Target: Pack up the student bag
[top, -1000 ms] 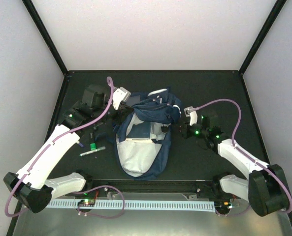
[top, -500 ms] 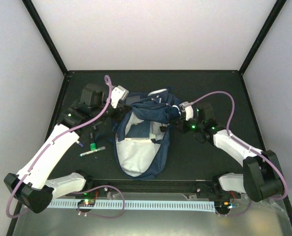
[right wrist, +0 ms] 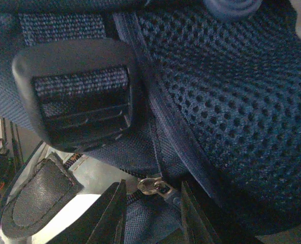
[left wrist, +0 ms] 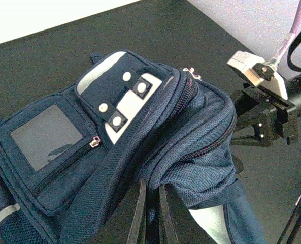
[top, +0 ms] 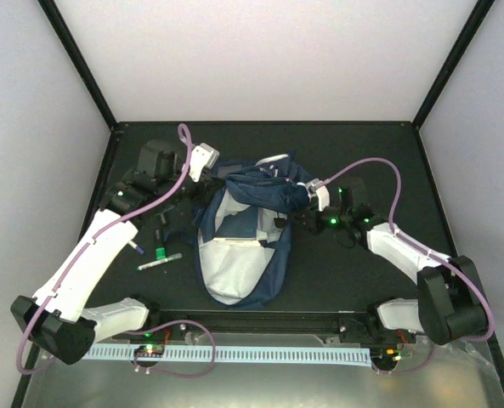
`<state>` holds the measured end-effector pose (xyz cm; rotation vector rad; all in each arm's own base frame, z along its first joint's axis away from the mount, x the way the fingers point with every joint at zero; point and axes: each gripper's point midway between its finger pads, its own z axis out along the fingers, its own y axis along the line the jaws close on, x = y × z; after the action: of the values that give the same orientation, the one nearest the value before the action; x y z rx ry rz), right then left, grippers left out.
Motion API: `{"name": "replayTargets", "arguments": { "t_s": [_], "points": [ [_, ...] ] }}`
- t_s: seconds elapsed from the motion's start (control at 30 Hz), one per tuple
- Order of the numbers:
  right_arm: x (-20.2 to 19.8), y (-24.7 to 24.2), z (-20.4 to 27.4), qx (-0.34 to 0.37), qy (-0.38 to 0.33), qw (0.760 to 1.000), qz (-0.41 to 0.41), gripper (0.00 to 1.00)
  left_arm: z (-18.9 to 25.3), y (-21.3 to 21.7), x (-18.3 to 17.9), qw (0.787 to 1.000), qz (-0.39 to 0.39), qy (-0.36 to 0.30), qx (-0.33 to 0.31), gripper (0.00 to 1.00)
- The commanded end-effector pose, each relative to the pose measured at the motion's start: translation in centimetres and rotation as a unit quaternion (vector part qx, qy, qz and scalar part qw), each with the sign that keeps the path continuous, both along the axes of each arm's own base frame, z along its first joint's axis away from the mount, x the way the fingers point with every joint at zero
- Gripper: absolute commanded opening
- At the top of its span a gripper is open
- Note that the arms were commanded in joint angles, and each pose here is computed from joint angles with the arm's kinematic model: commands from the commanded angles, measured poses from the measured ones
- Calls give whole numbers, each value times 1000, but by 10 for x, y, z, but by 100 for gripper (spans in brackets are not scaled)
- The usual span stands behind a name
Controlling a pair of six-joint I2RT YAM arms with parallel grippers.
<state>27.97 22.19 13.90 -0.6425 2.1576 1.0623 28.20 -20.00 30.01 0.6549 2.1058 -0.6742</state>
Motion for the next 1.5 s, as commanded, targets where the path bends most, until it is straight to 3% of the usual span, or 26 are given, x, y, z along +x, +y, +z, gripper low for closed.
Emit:
{"name": "replayTargets", "arguments": {
  "t_s": [0.0,0.3,0.5,0.77,0.9,0.97,1.1,1.33,1.47],
  "points": [
    [-8,7,-2,12,3,1000,29,34,16,17,23,998,44,-32,9,2],
    [-2,9,-24,1,40,999,20,34,19,17,26,999,40,-35,4,2],
    [0,13,-13,28,22,999,20,15,18,13,25,999,32,-28,-4,2],
    [-12,5,-5,35,11,999,5,2,19,13,27,999,30,-31,-2,2],
    [-18,1,-3,31,5,999,-5,2,19,11,27,999,27,-28,-4,2],
    [-19,1,-4,28,8,1000,-3,12,19,10,27,999,26,-28,-5,2],
    [-14,1,-12,16,20,1000,-10,24,20,9,27,999,23,-26,-9,2],
    [-3,3,-22,-4,31,999,-9,27,23,10,24,999,22,-30,-7,1],
    [-2,13,-17,25,29,999,17,29,22,9,24,999,20,-27,-10,2]
  ]
}}
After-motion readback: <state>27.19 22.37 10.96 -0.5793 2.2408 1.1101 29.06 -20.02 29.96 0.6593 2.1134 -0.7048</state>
